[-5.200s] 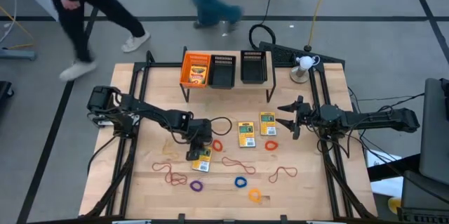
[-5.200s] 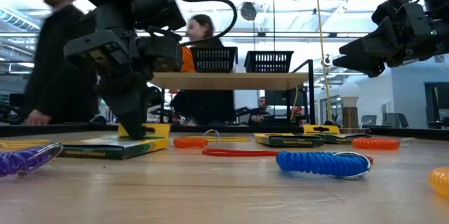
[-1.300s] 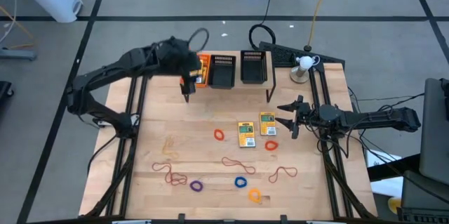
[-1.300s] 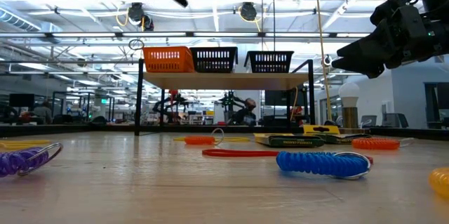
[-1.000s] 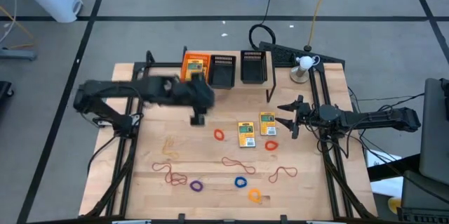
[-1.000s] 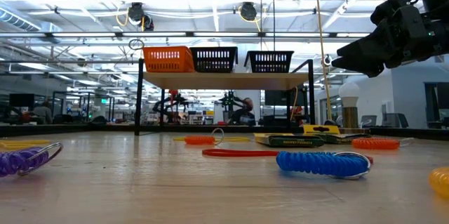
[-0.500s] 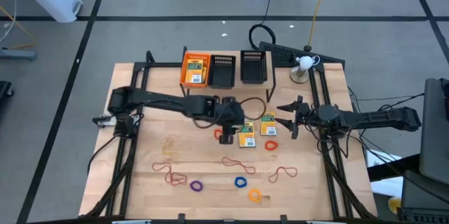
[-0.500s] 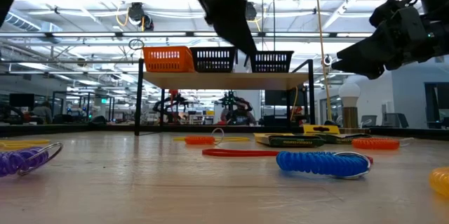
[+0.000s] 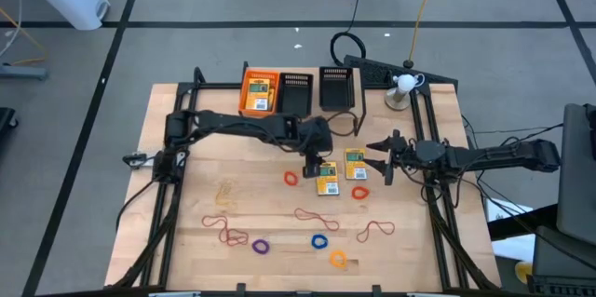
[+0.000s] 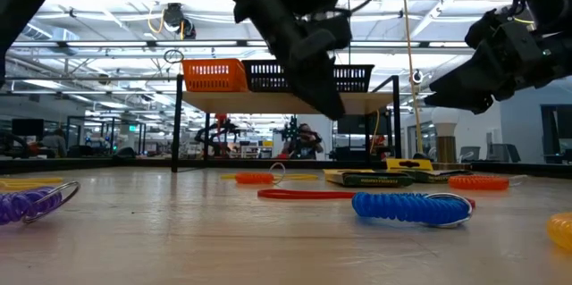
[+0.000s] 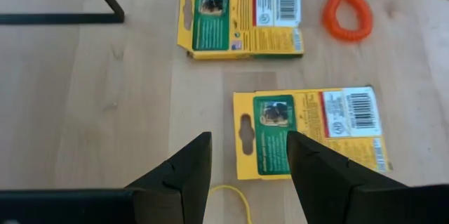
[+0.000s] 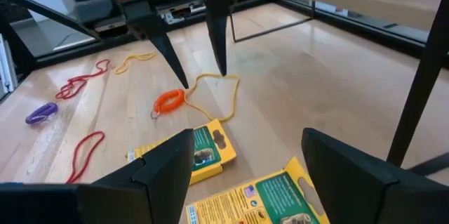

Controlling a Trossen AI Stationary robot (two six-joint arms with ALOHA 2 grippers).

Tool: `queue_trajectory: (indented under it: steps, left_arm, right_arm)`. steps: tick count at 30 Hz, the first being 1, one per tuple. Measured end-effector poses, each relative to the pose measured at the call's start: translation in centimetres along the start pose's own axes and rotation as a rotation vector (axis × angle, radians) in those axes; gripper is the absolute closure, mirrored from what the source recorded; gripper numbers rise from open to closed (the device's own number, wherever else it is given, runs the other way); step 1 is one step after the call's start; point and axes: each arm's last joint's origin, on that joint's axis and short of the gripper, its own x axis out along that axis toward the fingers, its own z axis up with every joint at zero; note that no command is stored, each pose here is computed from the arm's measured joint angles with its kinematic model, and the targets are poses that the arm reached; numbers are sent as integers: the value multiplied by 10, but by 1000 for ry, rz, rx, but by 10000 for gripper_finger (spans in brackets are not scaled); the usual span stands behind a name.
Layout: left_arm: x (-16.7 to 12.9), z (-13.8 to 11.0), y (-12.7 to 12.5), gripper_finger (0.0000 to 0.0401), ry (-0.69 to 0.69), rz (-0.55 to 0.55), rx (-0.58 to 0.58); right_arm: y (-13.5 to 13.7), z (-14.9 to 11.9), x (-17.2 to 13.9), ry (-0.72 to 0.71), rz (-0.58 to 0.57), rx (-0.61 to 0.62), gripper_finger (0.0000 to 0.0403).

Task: Pick & Place Office Desk Supplies
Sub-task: Put the yellow pack of crayons into the orange bin on the shelf

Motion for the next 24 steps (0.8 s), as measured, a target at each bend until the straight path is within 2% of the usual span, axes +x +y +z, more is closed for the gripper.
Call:
queue_trajectory:
  steps: [9,18,24]
  left_arm:
    - [13,-5,0,224,25,-5,-13]
    - [43,-18,1,224,73,-9,-36]
    - [54,-20,0,224,49,-44,-45]
  right_arm:
    - [1,2,1,-19,5,-18,149]
    - [1,3,1,-30,7,-41,149]
    - [1,3,2,-27,6,-43,149]
